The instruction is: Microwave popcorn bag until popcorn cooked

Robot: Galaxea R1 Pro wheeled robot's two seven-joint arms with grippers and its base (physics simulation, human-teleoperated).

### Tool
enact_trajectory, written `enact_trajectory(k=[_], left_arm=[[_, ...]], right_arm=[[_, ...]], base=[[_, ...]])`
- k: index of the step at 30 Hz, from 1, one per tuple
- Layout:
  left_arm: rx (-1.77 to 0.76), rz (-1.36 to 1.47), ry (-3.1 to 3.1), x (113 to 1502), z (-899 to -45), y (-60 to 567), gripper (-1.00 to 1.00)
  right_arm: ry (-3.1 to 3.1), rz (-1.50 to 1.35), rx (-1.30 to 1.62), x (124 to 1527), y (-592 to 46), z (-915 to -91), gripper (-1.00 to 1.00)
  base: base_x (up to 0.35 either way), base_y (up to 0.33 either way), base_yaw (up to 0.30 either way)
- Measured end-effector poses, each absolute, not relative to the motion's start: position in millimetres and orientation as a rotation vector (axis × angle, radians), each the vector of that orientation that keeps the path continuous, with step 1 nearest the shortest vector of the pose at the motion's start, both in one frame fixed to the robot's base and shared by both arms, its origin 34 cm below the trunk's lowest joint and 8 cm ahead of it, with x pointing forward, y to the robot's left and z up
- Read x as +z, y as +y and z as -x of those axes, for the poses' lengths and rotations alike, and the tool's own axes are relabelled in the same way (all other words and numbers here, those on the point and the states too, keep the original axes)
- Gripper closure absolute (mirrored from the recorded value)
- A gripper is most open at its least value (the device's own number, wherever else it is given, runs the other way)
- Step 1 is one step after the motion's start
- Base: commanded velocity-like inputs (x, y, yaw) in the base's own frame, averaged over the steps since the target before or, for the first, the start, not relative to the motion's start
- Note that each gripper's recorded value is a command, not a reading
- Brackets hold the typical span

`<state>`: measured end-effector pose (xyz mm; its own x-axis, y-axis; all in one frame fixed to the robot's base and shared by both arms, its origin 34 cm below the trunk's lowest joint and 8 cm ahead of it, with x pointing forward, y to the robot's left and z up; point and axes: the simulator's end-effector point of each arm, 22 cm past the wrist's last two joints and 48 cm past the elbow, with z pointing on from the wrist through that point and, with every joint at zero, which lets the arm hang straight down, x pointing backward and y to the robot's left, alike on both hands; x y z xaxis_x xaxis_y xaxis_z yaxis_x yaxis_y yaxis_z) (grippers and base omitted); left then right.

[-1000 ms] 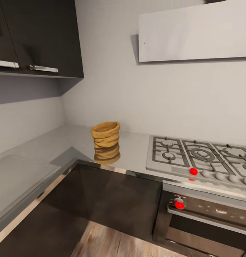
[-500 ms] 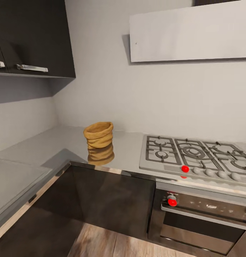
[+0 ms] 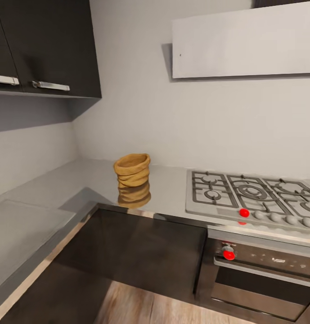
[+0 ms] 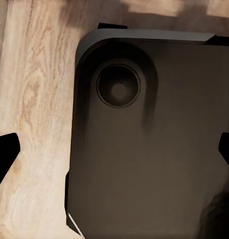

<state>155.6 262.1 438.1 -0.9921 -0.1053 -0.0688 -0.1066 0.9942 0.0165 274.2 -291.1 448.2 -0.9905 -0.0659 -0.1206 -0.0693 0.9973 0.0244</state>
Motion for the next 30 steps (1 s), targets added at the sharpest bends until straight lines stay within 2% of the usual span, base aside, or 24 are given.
enact_trajectory(k=[7,13,30], left_arm=[[0.031,0.163,3.069,438.1,-155.7,262.0,-1.0],[0.03,0.163,3.069,438.1,-155.8,261.6,-1.0],[0.031,0.166,3.072,438.2,-155.0,261.9,-1.0]], right_arm=[[3.017,0.103,0.043,448.3,-291.1,-274.8,-1.0],[3.016,0.103,0.042,448.3,-291.2,-274.9,-1.0],[3.01,0.103,0.038,448.7,-292.5,-276.1,-1.0]], base=[[0.0,0.272,0.0],[0.01,0.049,0.0],[0.303,0.0,0.0]])
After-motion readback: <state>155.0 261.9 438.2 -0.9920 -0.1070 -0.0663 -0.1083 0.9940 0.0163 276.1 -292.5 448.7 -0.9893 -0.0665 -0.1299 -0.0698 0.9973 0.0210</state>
